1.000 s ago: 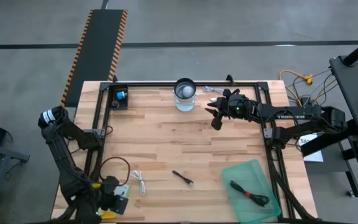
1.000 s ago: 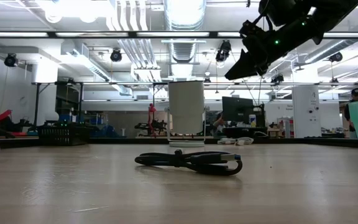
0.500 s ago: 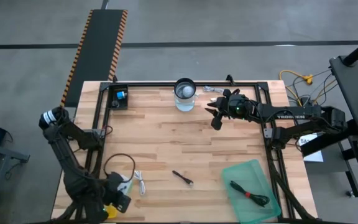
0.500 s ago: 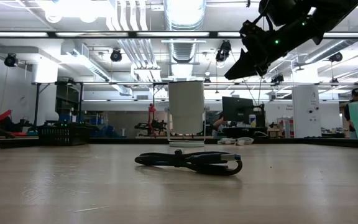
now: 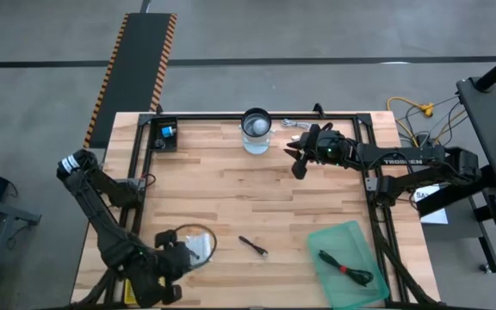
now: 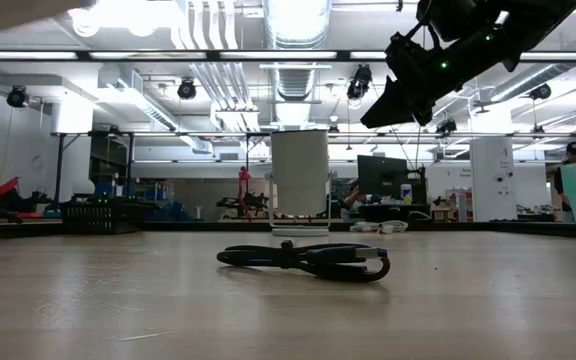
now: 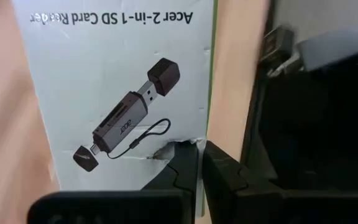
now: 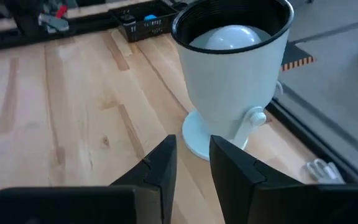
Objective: Pick and place items into bin
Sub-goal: Put the white card reader box into the yellow bin
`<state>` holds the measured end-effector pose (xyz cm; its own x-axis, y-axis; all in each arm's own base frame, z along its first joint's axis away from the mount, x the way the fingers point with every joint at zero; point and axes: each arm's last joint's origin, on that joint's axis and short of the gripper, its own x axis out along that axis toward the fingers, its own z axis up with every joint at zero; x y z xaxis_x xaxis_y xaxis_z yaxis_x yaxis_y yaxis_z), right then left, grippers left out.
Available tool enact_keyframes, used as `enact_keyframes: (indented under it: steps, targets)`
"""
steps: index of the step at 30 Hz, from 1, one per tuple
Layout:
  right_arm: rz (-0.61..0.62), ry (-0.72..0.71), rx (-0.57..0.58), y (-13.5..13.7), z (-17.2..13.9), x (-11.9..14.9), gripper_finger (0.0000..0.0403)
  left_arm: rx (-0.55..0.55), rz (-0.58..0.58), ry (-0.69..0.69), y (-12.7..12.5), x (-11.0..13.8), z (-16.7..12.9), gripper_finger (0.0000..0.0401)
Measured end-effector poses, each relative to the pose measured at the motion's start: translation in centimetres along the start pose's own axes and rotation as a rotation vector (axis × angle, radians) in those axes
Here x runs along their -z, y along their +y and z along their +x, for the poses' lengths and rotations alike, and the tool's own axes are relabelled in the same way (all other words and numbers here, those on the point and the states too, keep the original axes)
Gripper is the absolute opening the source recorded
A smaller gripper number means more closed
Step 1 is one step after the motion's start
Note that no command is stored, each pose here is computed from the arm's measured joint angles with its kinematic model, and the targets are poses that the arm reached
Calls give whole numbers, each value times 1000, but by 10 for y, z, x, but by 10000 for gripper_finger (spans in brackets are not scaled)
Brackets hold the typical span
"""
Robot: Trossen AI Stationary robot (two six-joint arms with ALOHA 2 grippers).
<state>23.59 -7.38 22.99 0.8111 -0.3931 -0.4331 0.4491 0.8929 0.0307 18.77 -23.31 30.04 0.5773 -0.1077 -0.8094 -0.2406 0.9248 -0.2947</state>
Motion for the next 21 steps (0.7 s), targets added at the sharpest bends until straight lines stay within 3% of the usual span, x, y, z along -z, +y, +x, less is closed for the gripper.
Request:
enact_keyframes:
  steps: [4,6,11,13,16,21]
  targets:
    - [52,-80,-42,3,0,-6,84,11,201,-133,-5,-6,-2,0]
    - [-12,-161,-143,10,-2,-12,84,8,275,-170,-6,-9,-2,0]
    - [-368,-411,-596,38,-15,-24,84,-38,300,-196,-1,-14,1,0]
    - [-553,-501,-695,51,-21,-23,84,-60,280,-191,3,-16,1,0]
    - [-798,-600,-686,70,-27,-19,84,-94,182,-176,12,-22,1,0]
    - [-1039,-687,-586,102,-34,-12,101,-100,41,-153,26,-39,2,0]
